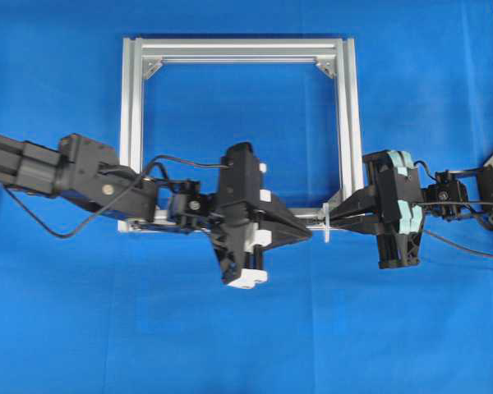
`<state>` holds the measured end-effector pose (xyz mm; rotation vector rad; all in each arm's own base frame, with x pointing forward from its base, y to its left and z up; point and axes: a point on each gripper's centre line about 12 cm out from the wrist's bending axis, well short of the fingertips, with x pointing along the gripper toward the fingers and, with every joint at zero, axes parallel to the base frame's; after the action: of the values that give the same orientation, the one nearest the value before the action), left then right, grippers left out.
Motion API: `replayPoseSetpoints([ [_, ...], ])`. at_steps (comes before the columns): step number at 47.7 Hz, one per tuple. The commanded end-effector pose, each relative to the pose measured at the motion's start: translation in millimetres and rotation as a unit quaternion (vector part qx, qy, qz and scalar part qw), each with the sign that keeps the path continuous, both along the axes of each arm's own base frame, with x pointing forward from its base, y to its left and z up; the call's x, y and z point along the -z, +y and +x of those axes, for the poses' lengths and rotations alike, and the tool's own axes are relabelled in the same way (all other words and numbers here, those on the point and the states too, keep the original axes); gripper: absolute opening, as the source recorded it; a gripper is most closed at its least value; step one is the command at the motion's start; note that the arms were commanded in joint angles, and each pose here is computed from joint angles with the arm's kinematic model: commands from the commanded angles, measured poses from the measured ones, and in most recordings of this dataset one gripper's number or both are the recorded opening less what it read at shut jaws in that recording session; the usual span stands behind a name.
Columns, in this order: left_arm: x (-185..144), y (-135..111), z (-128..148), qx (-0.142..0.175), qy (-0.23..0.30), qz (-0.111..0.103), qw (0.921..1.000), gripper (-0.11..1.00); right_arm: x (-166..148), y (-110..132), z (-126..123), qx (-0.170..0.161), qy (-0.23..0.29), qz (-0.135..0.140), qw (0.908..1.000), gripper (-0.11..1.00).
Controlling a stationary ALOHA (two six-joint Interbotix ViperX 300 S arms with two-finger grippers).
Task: Insert the wire through the string loop located on the right side.
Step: 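Swing the left gripper down toward the plug emerging from the loop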
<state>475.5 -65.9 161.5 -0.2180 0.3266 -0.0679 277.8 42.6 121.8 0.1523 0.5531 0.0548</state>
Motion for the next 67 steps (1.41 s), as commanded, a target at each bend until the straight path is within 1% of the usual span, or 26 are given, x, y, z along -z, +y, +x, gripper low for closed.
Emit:
replayPoseSetpoints([
  [1, -15.5, 0.6, 9.4, -0.001, -0.018, -0.001, 0.9998, 0.00, -7.4, -0.1, 5.6, 0.002, -0.015, 0.003, 0.9999, -0.04],
  [7, -12.0, 4.8, 9.8, -0.004, -0.004, 0.000, 1.0000, 0.00, -7.4, -0.1, 5.6, 0.002, -0.015, 0.003, 0.9999, -0.04],
  [13, -10.8, 3.2, 9.4, -0.002, 0.003, 0.000, 1.0000, 0.00, -7.5, -0.1, 5.7, 0.003, -0.016, 0.003, 0.9999, -0.04],
  [26, -10.6, 2.3, 9.9, -0.001, 0.005, 0.000, 1.0000, 0.01, -8.0, 0.0, 6.2, 0.002, -0.017, 0.003, 0.9999, -0.04],
  [29, -11.1, 2.3, 10.2, -0.001, 0.004, 0.001, 1.0000, 0.03, -7.7, -0.1, 5.8, 0.003, -0.017, 0.003, 0.9999, -0.04],
  [33, -10.9, 2.2, 10.6, -0.001, 0.004, 0.001, 1.0000, 0.21, -7.5, -0.1, 5.7, 0.002, -0.016, 0.003, 0.9999, -0.04],
  [41, -12.0, 4.4, 11.6, -0.004, 0.002, 0.000, 1.0000, 0.71, -8.0, 0.0, 6.2, 0.002, -0.017, 0.003, 0.9999, -0.04],
  [44, -13.8, 4.3, 12.2, -0.004, 0.000, 0.000, 1.0000, 0.84, -7.8, 0.0, 6.1, 0.002, -0.016, 0.003, 0.9999, -0.04],
  [46, -13.0, 4.3, 12.3, -0.004, 0.001, 0.000, 1.0000, 0.85, -7.8, 0.0, 6.1, 0.002, -0.016, 0.003, 0.9999, -0.04],
  [48, -13.8, 4.3, 12.2, -0.004, 0.000, 0.000, 1.0000, 0.81, -7.4, -0.1, 5.6, 0.002, -0.015, 0.003, 0.9999, -0.04],
  [50, -13.8, 4.3, 12.2, -0.004, 0.000, 0.000, 1.0000, 0.79, -7.8, 0.0, 6.1, 0.002, -0.016, 0.003, 0.9999, -0.04],
  [58, -11.7, 4.4, 11.0, -0.003, 0.004, 0.001, 1.0000, 0.81, -7.6, -0.1, 6.0, 0.003, -0.015, 0.003, 0.9999, -0.04],
  [67, 7.4, 5.2, 10.3, -0.004, 0.027, 0.003, 0.9996, 0.81, -8.0, 0.0, 6.2, 0.002, -0.017, 0.003, 0.9999, -0.04],
])
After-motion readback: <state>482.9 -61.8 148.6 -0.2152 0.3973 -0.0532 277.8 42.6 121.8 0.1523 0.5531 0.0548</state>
